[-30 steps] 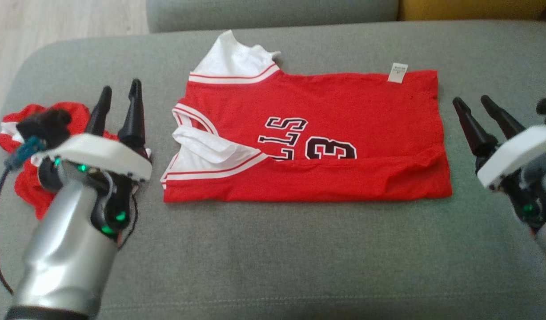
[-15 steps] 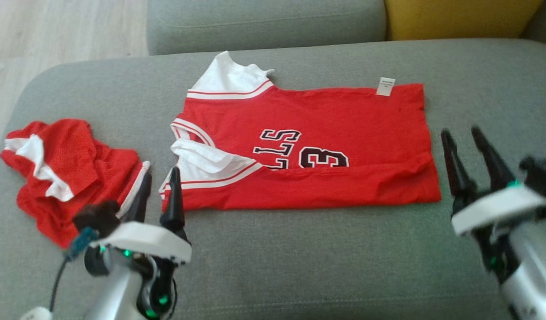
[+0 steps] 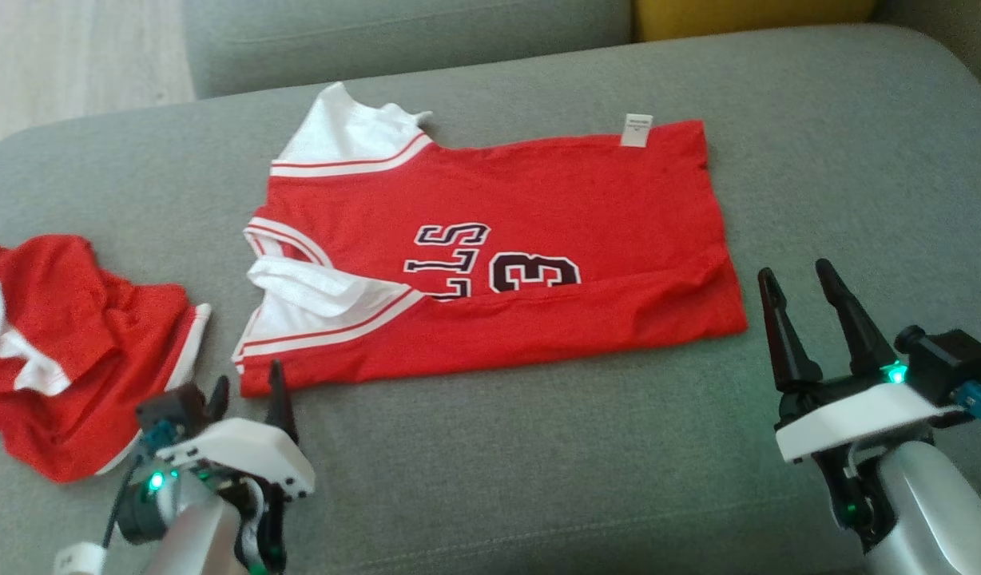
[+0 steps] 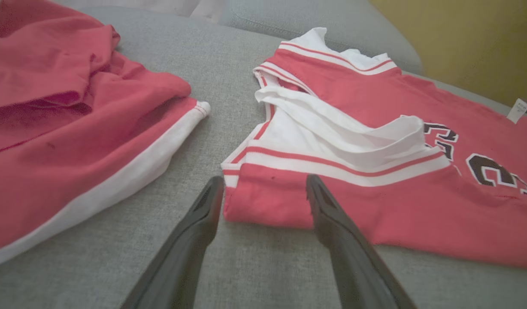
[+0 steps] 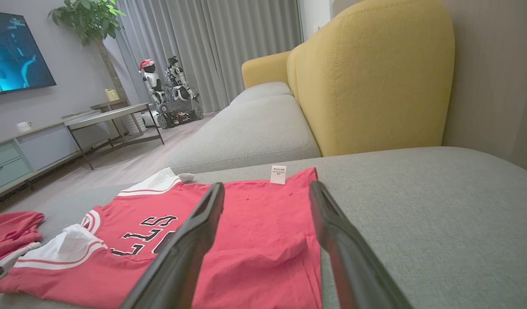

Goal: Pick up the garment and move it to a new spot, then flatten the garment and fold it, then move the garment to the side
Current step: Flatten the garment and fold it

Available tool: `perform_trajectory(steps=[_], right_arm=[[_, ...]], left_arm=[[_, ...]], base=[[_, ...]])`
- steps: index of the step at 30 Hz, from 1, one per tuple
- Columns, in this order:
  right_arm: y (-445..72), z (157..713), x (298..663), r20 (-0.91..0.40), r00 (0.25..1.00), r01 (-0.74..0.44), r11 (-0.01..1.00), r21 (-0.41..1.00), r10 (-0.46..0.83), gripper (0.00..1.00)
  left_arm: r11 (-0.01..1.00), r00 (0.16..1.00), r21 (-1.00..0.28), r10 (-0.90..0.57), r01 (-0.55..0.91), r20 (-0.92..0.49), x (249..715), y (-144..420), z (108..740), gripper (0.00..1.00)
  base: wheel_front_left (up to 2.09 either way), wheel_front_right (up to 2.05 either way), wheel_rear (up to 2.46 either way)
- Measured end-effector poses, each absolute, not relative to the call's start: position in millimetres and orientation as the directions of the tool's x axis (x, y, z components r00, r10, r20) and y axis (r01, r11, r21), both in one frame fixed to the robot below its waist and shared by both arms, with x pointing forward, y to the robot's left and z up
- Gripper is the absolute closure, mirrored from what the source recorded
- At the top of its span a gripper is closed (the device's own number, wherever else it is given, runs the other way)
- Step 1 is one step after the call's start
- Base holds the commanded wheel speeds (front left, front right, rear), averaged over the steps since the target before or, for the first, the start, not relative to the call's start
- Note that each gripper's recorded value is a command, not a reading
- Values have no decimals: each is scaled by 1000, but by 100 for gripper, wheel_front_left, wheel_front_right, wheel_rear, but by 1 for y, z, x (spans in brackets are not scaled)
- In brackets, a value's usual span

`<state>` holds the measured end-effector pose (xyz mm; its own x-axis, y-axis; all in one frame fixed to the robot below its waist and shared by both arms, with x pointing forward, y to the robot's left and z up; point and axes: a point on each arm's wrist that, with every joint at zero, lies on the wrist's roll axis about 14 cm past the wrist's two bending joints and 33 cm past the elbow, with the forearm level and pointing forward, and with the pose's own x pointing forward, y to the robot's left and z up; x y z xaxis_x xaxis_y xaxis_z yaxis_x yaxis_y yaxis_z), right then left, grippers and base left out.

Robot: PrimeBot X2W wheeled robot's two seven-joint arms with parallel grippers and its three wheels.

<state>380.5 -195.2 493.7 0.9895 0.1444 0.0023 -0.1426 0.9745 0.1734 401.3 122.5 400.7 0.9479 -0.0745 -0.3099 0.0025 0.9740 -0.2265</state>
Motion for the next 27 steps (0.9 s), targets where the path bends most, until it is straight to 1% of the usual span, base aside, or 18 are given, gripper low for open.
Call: perform_trajectory(steps=[6, 10, 12, 13, 14, 15, 16, 19, 23, 27], right_arm=[[-202, 491, 377, -9, 993, -112, 978, 177, 116, 0], [-206, 488, 374, -21, 995, -97, 980, 176, 102, 0], [-208, 488, 373, -24, 995, -91, 980, 176, 97, 0], [-209, 487, 373, -25, 995, -89, 980, 176, 95, 0], [-209, 486, 372, -30, 995, -89, 980, 177, 95, 0], [-208, 485, 372, -39, 994, -89, 980, 177, 97, 0], [-208, 483, 372, -48, 994, -89, 980, 178, 99, 0], [-206, 475, 374, -78, 992, -86, 979, 186, 102, 0], [-207, 455, 376, -155, 984, -58, 977, 205, 91, 0], [-204, 429, 377, -250, 965, -15, 970, 241, 77, 0]], left_arm=[[984, 927, -178, -52, -16, -371, 414, 127, 384, 0], [993, 900, -117, -41, -11, -435, 411, 131, 366, 0], [994, 891, -109, -46, -4, -452, 410, 130, 361, 0], [994, 889, -112, -56, 6, -454, 412, 128, 361, 5], [993, 889, -117, -66, 15, -453, 413, 126, 362, 53], [992, 889, -124, -77, 23, -451, 414, 125, 363, 84], [991, 889, -130, -87, 32, -449, 415, 123, 363, 100], [987, 889, -155, -114, 50, -444, 414, 118, 365, 100], [983, 898, -177, -125, 53, -423, 416, 119, 370, 100], [976, 930, -212, -129, 57, -344, 428, 118, 392, 100]], base=[[0, 0, 0], [0, 0, 0], [0, 0, 0], [0, 0, 0], [0, 0, 0], [0, 0, 0], [0, 0, 0], [0, 0, 0], [0, 0, 0], [0, 0, 0]])
